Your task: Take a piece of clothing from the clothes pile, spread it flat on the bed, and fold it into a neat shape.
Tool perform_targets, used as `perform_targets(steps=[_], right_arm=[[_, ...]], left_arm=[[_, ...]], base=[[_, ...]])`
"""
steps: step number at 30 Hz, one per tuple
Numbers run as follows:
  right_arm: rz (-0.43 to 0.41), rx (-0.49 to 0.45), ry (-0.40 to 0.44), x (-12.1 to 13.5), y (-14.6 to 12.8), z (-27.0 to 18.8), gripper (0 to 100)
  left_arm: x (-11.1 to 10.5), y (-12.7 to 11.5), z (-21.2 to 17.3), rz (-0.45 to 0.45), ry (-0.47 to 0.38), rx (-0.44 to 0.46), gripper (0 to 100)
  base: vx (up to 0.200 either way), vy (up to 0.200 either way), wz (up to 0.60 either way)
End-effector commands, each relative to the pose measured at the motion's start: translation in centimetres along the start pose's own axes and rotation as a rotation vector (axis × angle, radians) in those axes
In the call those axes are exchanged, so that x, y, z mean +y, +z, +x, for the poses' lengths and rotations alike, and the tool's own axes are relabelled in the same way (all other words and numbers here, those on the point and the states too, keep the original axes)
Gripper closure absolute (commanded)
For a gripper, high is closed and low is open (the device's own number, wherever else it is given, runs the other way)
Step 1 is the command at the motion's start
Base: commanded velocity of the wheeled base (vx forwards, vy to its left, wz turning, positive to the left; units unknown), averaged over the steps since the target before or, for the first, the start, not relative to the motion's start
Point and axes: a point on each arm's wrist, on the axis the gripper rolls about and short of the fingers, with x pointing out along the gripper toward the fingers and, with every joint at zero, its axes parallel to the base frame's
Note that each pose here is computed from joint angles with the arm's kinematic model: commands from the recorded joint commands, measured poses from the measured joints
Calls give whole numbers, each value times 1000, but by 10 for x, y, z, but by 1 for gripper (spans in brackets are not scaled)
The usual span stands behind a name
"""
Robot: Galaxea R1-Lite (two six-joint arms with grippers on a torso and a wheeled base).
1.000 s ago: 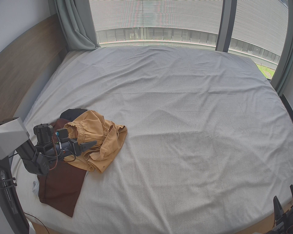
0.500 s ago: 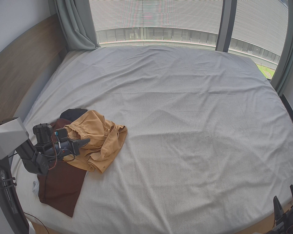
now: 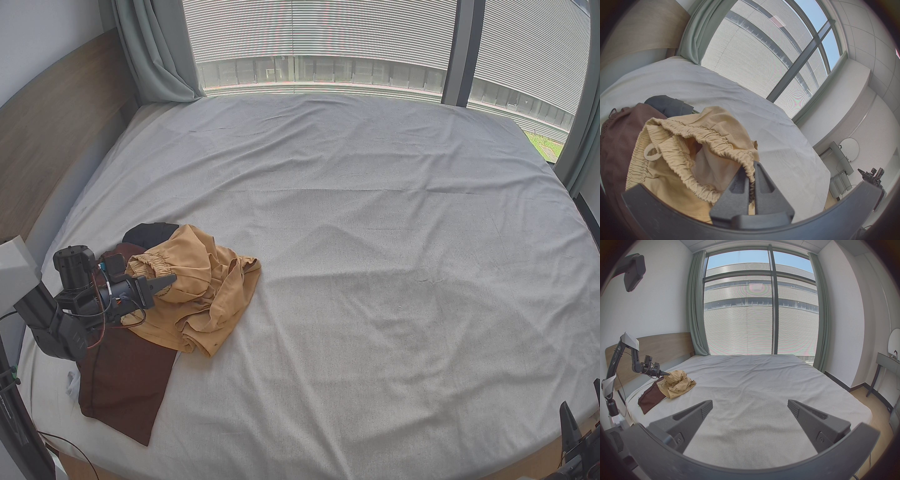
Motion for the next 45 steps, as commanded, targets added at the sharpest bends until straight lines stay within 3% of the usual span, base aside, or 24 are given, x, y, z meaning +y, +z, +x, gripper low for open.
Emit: perform_targets(steps=[1, 8, 11, 23, 30, 33, 45], right_arm=[[0, 1, 1, 0, -4, 0, 0], [-2, 1, 0, 0, -4, 0, 0], [-2, 1, 0, 0, -4, 0, 0], [-3, 1, 1, 0, -4, 0, 0], [-3, 1, 1, 0, -4, 0, 0], [-3, 1, 1, 0, -4, 0, 0], [-3, 1, 3, 0, -4, 0, 0]], left_arm=[[-7, 4, -7, 8, 9, -16, 100], [-20, 13, -11, -52, 29, -58, 100], [-38, 24, -18, -132, 2, -102, 100], [-55, 34, -35, -101, 0, -165, 100], [-79, 30, -39, -84, -49, -159, 100], [-81, 31, -39, -83, -28, -187, 100], [-98, 29, -32, -210, -55, -248, 100]], base=[[0, 0, 0], [0, 0, 0], [0, 0, 0], [0, 0, 0], [0, 0, 0], [0, 0, 0], [0, 0, 0]])
